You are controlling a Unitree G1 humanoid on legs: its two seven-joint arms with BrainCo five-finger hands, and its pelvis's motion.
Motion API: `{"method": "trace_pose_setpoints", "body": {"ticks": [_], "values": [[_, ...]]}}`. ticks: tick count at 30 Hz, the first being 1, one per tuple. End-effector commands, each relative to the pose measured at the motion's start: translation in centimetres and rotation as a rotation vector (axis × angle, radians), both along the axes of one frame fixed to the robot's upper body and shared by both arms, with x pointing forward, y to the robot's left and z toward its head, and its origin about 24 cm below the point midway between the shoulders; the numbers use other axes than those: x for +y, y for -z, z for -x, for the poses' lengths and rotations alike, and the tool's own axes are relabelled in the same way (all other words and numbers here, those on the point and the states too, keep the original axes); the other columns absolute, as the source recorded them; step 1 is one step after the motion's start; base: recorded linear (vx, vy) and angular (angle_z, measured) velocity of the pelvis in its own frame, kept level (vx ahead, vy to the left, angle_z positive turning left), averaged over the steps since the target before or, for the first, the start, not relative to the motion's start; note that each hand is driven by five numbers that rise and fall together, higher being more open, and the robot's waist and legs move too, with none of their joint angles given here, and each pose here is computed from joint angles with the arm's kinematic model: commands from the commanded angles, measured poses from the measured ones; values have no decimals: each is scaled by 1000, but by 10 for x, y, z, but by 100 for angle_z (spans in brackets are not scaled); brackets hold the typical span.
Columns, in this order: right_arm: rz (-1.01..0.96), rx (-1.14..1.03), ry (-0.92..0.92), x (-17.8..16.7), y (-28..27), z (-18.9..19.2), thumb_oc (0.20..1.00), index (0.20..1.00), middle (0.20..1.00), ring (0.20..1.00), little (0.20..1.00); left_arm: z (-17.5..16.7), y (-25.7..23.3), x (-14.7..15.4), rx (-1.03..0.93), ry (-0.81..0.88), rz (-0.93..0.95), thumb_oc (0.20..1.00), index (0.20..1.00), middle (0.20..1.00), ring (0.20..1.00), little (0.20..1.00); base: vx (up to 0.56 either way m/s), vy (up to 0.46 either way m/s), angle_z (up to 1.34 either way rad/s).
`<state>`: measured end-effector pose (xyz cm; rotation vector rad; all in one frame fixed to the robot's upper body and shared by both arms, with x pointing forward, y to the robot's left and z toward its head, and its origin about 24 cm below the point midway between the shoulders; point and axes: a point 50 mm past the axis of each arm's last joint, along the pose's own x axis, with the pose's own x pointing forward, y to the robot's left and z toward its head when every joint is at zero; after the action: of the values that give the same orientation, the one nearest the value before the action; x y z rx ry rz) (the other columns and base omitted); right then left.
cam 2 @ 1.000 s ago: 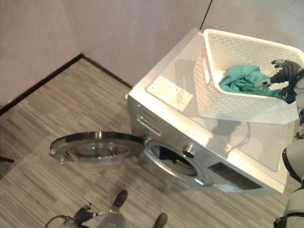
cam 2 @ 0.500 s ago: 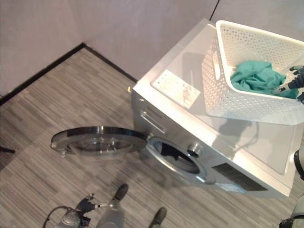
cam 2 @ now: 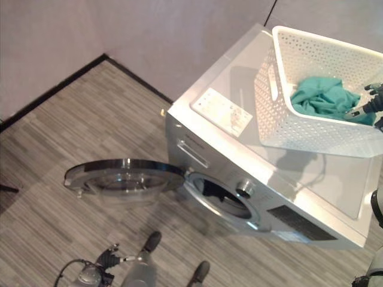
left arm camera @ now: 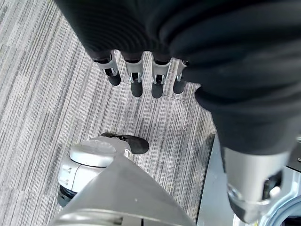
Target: Grab the laundry basket,head to the washer,open it,put in the laundry and shut it.
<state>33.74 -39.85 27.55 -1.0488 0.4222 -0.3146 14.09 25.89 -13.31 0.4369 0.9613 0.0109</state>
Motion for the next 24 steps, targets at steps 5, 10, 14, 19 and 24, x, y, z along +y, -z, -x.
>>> {"method": "trace_pose_setpoints", "body": {"ticks": [5, 10, 14, 19, 24], "values": [[-36, -215, -124, 49, -45, -29, 1000, 1000, 1000, 1000, 1000, -30, -17, 13, -99, 8, -38, 1000, 1000, 1000, 1000, 1000, 19, -2, -4], [-16, -304, -127, 49, -72, -23, 1000, 1000, 1000, 1000, 1000, -30, -18, 15, -92, 36, -62, 1000, 1000, 1000, 1000, 1000, 17, 6, 16], [17, -251, -126, 50, -63, -26, 1000, 1000, 1000, 1000, 1000, -29, -19, 19, -84, 27, -72, 1000, 1000, 1000, 1000, 1000, 9, 1, 6], [120, -99, -67, 40, -43, -25, 1000, 1000, 1000, 1000, 1000, -31, -20, 19, -91, 29, -70, 1000, 1000, 1000, 1000, 1000, 12, -8, 5], [184, 6, -28, 29, -30, -20, 1000, 1000, 1000, 1000, 1000, -31, -20, 18, -84, 41, -65, 1000, 1000, 1000, 1000, 1000, -3, 11, 10]]}}
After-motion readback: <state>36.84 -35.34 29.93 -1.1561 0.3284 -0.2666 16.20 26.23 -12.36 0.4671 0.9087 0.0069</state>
